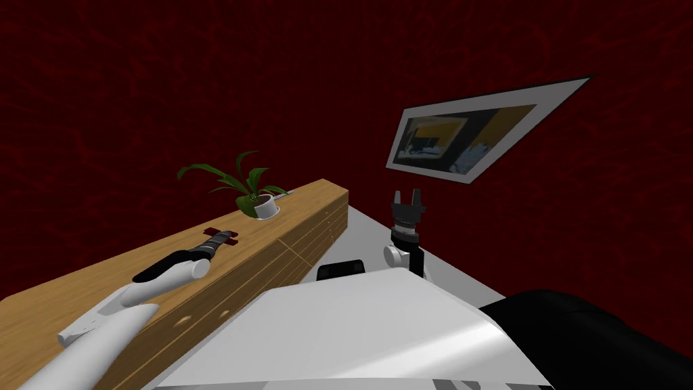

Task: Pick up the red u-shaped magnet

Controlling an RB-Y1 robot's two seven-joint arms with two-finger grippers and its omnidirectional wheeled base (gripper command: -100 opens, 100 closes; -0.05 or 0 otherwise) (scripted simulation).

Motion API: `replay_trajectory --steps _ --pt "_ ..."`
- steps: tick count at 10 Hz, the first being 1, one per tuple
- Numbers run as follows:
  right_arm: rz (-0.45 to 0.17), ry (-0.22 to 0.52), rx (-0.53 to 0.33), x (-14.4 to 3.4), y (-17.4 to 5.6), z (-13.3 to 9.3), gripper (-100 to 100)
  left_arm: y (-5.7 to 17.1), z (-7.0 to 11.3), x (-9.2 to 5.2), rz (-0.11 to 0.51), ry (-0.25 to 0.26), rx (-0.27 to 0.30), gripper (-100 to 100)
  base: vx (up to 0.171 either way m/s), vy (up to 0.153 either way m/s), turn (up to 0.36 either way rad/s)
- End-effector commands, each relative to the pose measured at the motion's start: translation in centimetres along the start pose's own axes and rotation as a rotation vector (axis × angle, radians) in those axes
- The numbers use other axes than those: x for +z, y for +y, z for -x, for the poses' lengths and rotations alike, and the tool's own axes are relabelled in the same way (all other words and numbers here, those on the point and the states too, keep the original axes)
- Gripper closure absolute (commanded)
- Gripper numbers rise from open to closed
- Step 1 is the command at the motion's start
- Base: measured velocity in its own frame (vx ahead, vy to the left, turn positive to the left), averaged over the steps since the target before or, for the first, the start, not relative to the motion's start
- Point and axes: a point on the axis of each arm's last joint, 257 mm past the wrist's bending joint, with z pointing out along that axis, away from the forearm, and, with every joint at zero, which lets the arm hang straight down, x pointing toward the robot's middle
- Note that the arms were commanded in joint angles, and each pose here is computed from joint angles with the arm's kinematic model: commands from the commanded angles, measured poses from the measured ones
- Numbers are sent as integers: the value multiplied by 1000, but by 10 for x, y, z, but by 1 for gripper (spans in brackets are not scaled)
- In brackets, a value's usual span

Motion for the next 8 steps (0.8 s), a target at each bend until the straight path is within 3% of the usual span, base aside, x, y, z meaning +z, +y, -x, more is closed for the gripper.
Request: replay_trajectory --steps 1,3,4,6,8 --pt "0 0 0 0 0 0 0 -12 -13 5 -13 28 26 100 4 46 176" --pt "0 0 0 0 0 0 0 -12 -16 5 -9 30 31 100 -5 17 -58" --pt "0 0 0 0 0 0 0 -54 -33 11 -58 65 37 100 5 50 311" --pt "0 0 0 0 0 0 0 -54 -38 11 -55 72 26 100 1 32 111" --pt "0 0 0 0 0 0 0 -53 -37 12 -51 66 52 100 0 0 -22"
